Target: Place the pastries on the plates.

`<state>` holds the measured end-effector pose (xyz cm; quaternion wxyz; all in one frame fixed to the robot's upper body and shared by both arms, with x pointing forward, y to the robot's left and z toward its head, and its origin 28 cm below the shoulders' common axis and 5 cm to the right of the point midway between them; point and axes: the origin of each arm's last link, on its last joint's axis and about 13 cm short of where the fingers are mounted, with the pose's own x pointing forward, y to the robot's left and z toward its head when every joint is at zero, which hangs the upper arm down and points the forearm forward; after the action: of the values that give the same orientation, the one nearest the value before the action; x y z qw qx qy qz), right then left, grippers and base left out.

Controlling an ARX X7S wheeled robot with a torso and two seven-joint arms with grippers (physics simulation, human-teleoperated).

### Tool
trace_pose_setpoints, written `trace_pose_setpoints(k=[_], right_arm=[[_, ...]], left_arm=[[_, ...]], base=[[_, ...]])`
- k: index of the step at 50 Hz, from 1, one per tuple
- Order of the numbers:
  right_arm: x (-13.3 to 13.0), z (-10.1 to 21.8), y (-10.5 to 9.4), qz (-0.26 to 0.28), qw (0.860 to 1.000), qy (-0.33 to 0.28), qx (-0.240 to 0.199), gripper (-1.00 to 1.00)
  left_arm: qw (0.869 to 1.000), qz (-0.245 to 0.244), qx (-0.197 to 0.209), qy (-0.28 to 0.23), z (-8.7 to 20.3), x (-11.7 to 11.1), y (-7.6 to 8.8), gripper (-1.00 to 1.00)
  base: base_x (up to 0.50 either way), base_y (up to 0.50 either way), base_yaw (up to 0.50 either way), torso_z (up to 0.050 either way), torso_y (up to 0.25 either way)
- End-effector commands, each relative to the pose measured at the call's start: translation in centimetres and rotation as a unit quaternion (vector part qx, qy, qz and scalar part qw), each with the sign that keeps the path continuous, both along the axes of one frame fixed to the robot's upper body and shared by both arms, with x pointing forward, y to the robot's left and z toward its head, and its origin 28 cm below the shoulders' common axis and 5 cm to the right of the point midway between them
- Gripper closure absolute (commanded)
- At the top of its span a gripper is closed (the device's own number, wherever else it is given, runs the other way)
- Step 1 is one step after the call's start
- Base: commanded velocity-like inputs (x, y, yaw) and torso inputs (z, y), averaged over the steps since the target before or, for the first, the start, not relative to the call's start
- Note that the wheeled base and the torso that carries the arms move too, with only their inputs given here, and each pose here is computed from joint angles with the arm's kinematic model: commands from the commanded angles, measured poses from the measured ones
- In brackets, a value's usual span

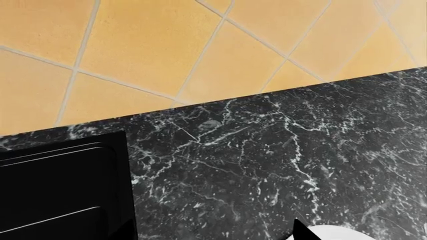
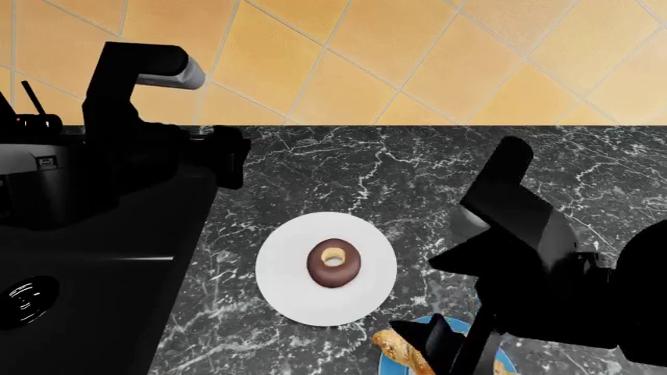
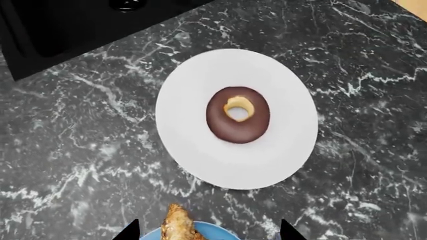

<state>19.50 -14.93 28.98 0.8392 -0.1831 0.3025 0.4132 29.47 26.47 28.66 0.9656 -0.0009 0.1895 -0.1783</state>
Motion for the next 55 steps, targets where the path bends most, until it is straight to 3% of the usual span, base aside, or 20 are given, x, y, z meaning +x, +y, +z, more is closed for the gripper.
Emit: trace_pose_setpoints(k=[1,8,9,14,19,27,37,55], right_arm=[[1.2,1.7,-0.3,-0.040,0.995,-0.060,0.065,-1.00],[3.1,2.4,-1.1,-0.140,0.977,-0.098,0.127,-1.00],[3.6,2.5,-1.1,-0.136,0.972,-0.141,0.128,-1.00],[4.8,2.3,-1.2,-0.189,0.961,-0.140,0.146,-1.00],[5.7,2.5,-1.4,-0.205,0.952,-0.164,0.158,-1.00],[6.8,3.4,-2.5,-0.285,0.922,-0.202,0.167,-1.00],[7.8,4.6,-2.8,-0.313,0.905,-0.228,0.177,-1.00],[7.3,7.3,-2.9,-0.293,0.893,-0.290,0.179,-1.00]], left_arm=[[1.000,-0.001,0.002,0.000,0.0,-0.1,-0.1,-1.00],[1.000,0.000,0.002,-0.005,0.6,0.0,0.3,-1.00],[1.000,0.000,0.003,-0.006,0.7,0.0,0.2,-1.00],[1.000,0.000,0.001,-0.009,1.0,-0.2,0.2,-1.00],[1.000,-0.001,0.001,-0.012,1.1,-0.2,0.1,-1.00],[1.000,-0.001,0.006,-0.017,1.5,0.0,0.0,-1.00],[0.999,-0.004,0.009,-0.035,3.4,-0.1,-0.2,-1.00],[0.997,0.026,0.008,-0.075,8.4,-0.3,-0.2,-1.00]], base=[[0.00,0.00,0.00,0.000,0.000],[0.00,0.00,0.00,0.000,0.000],[0.00,0.00,0.00,0.000,0.000],[0.00,0.00,0.00,0.000,0.000],[0.00,0.00,0.00,0.000,0.000],[0.00,0.00,0.00,0.000,0.000],[0.00,0.00,0.00,0.000,0.000],[0.00,0.00,0.00,0.000,0.000]])
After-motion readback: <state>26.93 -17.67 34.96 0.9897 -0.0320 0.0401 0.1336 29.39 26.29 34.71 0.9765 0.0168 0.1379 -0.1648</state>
